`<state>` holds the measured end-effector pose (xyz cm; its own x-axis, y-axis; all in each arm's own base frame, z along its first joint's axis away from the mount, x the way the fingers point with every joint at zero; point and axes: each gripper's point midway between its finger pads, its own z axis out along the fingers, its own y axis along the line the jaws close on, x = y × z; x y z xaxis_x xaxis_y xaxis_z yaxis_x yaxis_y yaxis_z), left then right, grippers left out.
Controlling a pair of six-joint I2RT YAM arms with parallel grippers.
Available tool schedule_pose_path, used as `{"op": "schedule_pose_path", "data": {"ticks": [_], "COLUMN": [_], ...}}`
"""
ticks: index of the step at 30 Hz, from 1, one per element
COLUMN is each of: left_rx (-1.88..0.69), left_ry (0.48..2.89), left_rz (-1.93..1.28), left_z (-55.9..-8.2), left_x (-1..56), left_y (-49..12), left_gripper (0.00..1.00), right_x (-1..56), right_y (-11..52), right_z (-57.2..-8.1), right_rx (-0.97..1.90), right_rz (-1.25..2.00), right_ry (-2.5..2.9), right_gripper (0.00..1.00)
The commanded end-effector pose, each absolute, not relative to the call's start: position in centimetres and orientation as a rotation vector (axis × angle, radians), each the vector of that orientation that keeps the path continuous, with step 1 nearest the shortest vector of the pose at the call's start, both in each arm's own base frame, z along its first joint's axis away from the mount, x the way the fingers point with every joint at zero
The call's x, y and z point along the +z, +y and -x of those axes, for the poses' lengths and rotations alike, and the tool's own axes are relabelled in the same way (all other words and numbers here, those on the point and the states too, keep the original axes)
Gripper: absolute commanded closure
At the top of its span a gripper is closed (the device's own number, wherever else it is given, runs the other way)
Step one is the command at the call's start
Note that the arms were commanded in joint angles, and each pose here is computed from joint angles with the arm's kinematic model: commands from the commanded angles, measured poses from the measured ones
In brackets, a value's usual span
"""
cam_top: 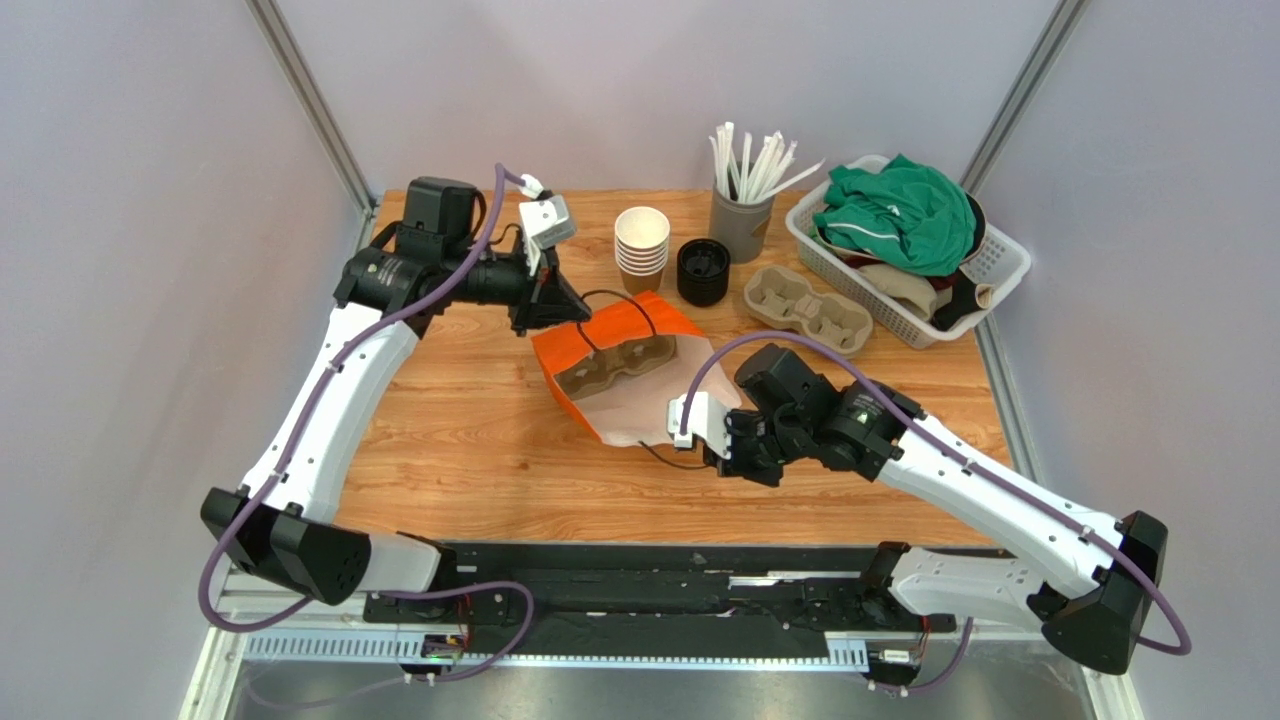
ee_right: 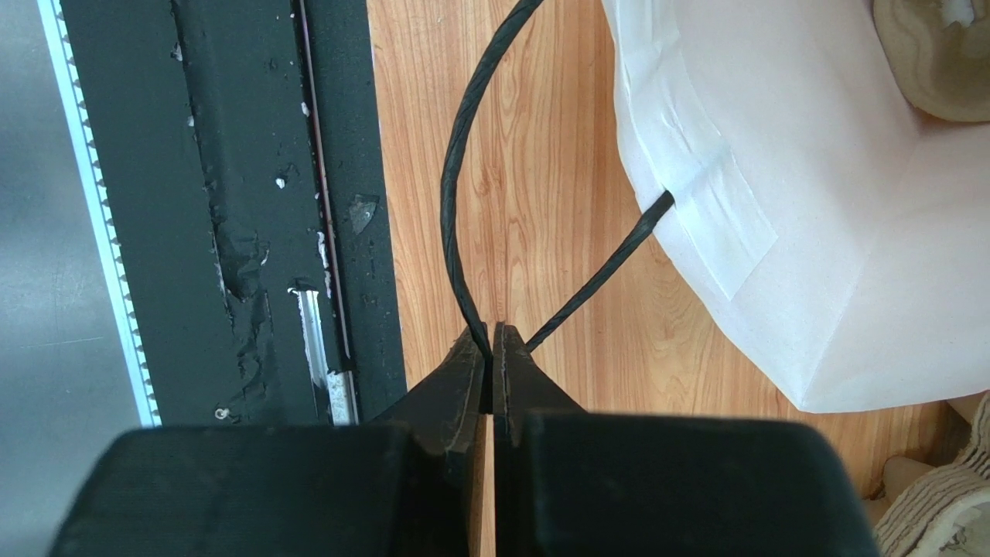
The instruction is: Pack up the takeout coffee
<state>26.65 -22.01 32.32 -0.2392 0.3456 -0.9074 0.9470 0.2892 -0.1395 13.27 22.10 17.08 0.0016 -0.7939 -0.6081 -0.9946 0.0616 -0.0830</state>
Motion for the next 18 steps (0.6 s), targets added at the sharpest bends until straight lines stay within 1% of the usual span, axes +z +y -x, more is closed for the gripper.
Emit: {"op": "schedule_pose_path", "data": {"ticks": [1, 6, 10, 14, 18], "left_rx": [-0.937, -0.985, -1.027, -1.048, -1.072], "left_ry": [1.616, 1.6, 1.627, 1.662, 1.677], "left_rz": [-1.308, -1.391, -1.446, -1.461, -1.476], "left_z": [-23.8, -22.1, -20.7, -20.7, -20.6], "left_x": [33.3, 32.3, 30.9, 29.7, 29.3], "left_y": [-22.0, -22.6, -23.2, -23.4, -23.4], "left_gripper": [0.97, 0.95, 0.94, 0.95, 0.95], "right_x": [18.2, 19.4, 18.7, 17.2, 17.6], "right_y": [22.7, 23.4, 23.5, 23.3, 23.4], "right_z": [-13.6, -13.3, -12.8, -13.1, -13.0], "right_rx": [0.515, 0.566, 0.59, 0.552, 0.552], "right_rz": [1.754, 1.739, 1.763, 1.776, 1.777], "right_ry": [1.776, 1.755, 1.778, 1.808, 1.792], "right_gripper": [0.97, 0.97, 0.96, 0.97, 0.97]}}
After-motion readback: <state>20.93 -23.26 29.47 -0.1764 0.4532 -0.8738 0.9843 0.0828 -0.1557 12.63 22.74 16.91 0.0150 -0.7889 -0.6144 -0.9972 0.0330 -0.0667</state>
